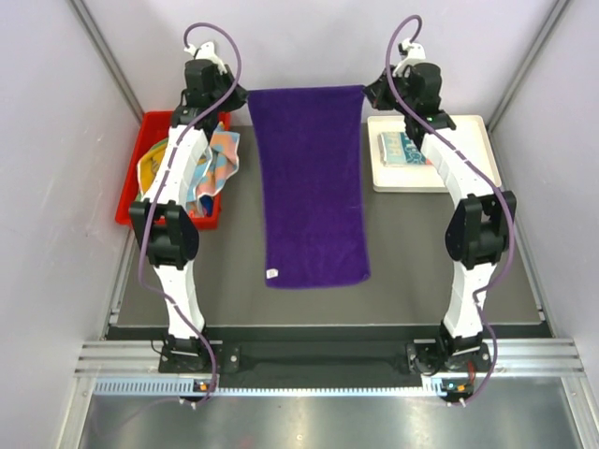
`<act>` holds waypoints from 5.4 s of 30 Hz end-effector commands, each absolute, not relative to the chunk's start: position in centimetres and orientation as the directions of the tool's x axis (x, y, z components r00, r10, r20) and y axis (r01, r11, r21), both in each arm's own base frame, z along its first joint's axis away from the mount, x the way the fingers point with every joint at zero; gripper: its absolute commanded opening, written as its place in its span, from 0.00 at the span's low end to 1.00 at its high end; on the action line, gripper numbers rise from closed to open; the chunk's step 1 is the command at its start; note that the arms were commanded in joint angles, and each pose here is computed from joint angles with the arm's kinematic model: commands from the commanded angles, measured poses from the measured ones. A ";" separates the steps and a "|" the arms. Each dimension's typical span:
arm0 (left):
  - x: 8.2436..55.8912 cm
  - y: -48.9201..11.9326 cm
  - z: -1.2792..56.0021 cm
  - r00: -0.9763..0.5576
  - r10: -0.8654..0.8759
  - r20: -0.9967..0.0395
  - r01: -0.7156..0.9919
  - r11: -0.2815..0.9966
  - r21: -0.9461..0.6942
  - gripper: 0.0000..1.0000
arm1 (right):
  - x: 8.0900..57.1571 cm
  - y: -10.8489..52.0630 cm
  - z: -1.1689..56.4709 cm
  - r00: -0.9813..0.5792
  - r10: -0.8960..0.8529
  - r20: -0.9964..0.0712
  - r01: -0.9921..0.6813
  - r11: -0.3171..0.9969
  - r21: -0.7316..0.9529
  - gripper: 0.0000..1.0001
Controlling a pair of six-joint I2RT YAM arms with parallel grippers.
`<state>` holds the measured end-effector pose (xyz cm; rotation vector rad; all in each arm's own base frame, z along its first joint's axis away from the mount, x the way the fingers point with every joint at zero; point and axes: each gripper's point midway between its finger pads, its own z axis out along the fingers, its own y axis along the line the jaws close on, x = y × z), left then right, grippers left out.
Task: Fold and stack the towels
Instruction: Flatten out the crumpled towel, then fold the towel
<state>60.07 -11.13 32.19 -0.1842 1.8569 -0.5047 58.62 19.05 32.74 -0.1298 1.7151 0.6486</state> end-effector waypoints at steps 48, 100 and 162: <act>41.2 -13.2 19.2 -0.609 -0.319 -0.726 0.106 0.875 -0.473 0.00 | 41.1 14.8 17.9 -0.560 0.330 -0.760 -0.241 0.813 0.530 0.00; 30.8 -13.7 10.7 -0.762 -0.244 -0.600 0.010 0.922 -0.387 0.00 | 31.1 16.2 10.8 -0.635 0.296 -0.713 -0.200 0.829 0.523 0.00; 26.4 -14.2 5.2 -0.829 -0.218 -0.516 -0.005 0.924 -0.382 0.00 | 28.2 16.6 6.4 -0.673 0.298 -0.677 -0.178 0.824 0.539 0.00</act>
